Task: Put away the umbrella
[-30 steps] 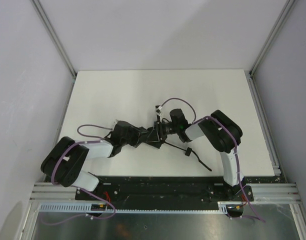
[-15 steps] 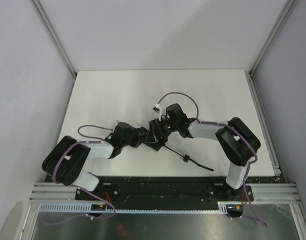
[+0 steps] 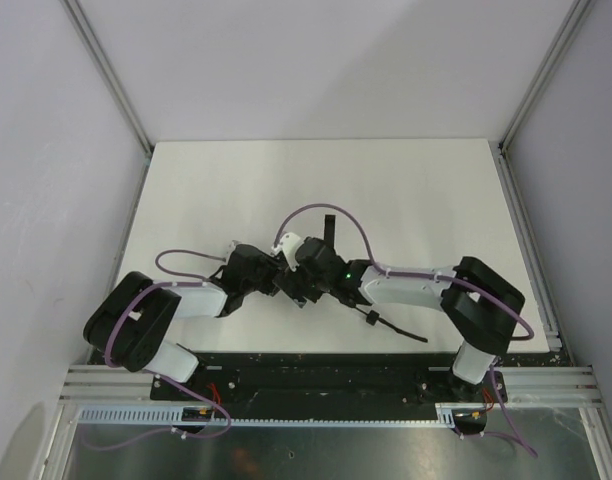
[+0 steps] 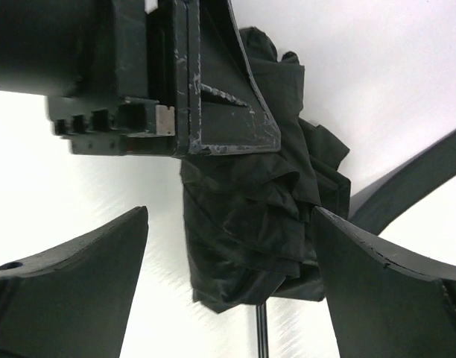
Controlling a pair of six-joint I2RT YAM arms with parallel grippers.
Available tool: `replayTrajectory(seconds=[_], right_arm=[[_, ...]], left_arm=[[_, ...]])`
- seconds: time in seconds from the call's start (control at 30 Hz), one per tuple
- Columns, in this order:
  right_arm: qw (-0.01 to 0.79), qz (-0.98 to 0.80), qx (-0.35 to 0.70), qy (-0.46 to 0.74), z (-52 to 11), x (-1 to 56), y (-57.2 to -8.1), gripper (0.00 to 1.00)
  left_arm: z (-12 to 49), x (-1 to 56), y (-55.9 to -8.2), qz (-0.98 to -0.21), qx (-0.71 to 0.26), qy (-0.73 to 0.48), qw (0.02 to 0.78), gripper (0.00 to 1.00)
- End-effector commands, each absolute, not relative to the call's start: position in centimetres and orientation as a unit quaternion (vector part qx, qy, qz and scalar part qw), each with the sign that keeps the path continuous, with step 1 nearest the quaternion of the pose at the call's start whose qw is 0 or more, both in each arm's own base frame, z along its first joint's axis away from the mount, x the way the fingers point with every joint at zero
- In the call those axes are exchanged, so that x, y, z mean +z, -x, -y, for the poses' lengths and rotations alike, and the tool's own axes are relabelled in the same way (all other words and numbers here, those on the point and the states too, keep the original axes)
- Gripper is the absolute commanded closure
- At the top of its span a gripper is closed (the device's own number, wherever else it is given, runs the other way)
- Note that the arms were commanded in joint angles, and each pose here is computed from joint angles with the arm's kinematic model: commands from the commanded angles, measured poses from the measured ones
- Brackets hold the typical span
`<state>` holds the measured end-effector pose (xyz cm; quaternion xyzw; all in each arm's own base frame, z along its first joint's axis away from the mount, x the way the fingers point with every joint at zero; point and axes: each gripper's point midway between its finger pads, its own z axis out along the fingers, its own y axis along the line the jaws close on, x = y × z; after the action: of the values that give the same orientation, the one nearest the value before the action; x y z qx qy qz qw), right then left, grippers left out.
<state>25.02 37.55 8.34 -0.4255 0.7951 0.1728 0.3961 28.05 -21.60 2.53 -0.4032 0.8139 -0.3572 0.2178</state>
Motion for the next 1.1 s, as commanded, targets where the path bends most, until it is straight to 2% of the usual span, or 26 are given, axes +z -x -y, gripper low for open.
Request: replayTrajectory(seconds=[0.0,0.1,0.23,0.47,0.53,0.6,0.7,0.8,0.9,0.97,1.07], right_arm=[[0.454,-0.779,0.086,0.424,-37.6,8.1,-28.0,0.08],[0.45,-0.777,0.081,0.432,-38.4,6.4,-27.9,0.1],[0.444,-0.784,0.057,0.43,-38.6,4.2,-28.2,0.2],[0.391,-0.818,0.038,0.42,-36.4,-0.2,-27.8,0.68],[0.375,-0.825,0.058,0.419,-36.1,-0.8,-27.2,0.85],[0.356,-0.832,0.088,0.417,-36.0,-1.4,-26.7,0.95],[0.321,-0.835,0.155,0.419,-36.3,-2.0,-25.5,0.99],[0.277,-0.835,0.233,0.414,-36.5,-2.3,-24.4,1.0],[0.229,-0.83,0.323,0.394,-36.7,-1.9,-23.4,1.0],[0.2,-0.825,0.375,0.373,-36.7,-1.5,-23.1,1.0],[0.158,-0.81,0.443,0.351,-37.0,-0.8,-22.2,1.0]], left_arm=[[17.2,-4.0,-22.6,-0.878,-0.213,0.391,0.174,0.81],[17.4,-3.8,-22.7,-0.877,-0.217,0.393,0.172,0.81],[17.6,-3.5,-22.8,-0.875,-0.224,0.395,0.171,0.81],[17.6,-3.0,-23.0,-0.871,-0.232,0.395,0.176,0.79],[17.5,-2.7,-23.2,-0.871,-0.235,0.391,0.183,0.75],[17.4,-2.3,-23.4,-0.87,-0.237,0.388,0.191,0.68],[17.3,-1.8,-23.7,-0.869,-0.243,0.382,0.199,0.53],[17.1,-1.3,-23.8,-0.868,-0.245,0.379,0.209,0.35],[17.0,-1.2,-23.8,-0.869,-0.242,0.375,0.211,0.22],[17.0,-1.4,-23.7,-0.872,-0.238,0.375,0.206,0.16],[17.2,-1.9,-23.6,-0.876,-0.234,0.372,0.198,0.14]])
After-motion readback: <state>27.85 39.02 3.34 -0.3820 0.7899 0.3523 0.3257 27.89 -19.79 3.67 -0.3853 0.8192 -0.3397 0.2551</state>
